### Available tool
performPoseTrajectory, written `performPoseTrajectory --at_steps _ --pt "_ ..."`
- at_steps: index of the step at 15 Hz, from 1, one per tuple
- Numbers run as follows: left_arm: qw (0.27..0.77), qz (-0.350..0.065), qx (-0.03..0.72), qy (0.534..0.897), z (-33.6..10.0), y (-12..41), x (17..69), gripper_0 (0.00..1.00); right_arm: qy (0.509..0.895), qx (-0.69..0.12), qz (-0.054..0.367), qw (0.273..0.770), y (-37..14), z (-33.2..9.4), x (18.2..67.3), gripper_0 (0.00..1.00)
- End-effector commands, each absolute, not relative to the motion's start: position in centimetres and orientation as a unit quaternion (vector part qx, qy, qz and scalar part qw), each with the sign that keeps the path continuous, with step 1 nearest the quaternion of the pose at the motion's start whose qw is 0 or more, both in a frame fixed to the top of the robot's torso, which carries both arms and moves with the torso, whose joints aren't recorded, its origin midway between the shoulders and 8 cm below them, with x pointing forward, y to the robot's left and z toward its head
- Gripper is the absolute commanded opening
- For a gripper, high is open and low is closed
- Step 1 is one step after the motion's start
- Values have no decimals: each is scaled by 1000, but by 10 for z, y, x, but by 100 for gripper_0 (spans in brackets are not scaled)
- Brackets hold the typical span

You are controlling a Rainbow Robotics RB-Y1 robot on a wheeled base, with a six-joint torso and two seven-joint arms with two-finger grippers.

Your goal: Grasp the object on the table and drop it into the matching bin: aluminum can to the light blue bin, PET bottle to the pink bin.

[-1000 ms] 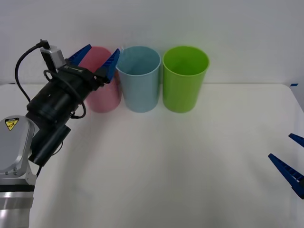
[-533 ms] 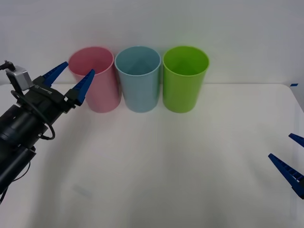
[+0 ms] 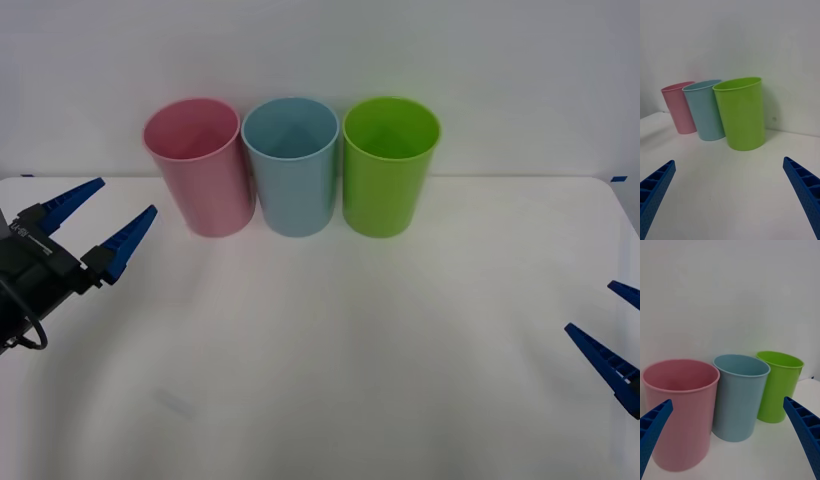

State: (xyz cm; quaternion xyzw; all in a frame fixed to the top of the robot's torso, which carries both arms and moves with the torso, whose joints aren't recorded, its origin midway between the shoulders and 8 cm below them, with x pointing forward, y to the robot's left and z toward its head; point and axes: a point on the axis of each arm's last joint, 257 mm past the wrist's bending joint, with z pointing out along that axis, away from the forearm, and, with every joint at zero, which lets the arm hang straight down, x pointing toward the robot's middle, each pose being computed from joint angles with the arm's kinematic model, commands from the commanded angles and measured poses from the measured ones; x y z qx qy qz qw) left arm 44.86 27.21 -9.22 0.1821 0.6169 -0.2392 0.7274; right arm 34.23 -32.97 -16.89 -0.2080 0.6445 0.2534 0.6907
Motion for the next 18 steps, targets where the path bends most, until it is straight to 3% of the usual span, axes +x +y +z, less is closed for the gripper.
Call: performPoseTrajectory --at_steps 1,7,18 --pt "723 -222 202 622 -103 289 429 100 645 -208 253 691 -330 -169 342 100" --pt "717 -184 220 635 -121 324 393 100 645 -208 253 691 -330 -169 342 100" --pt "702 -178 229 651 -130 348 359 100 645 -208 253 691 -330 -169 342 100"
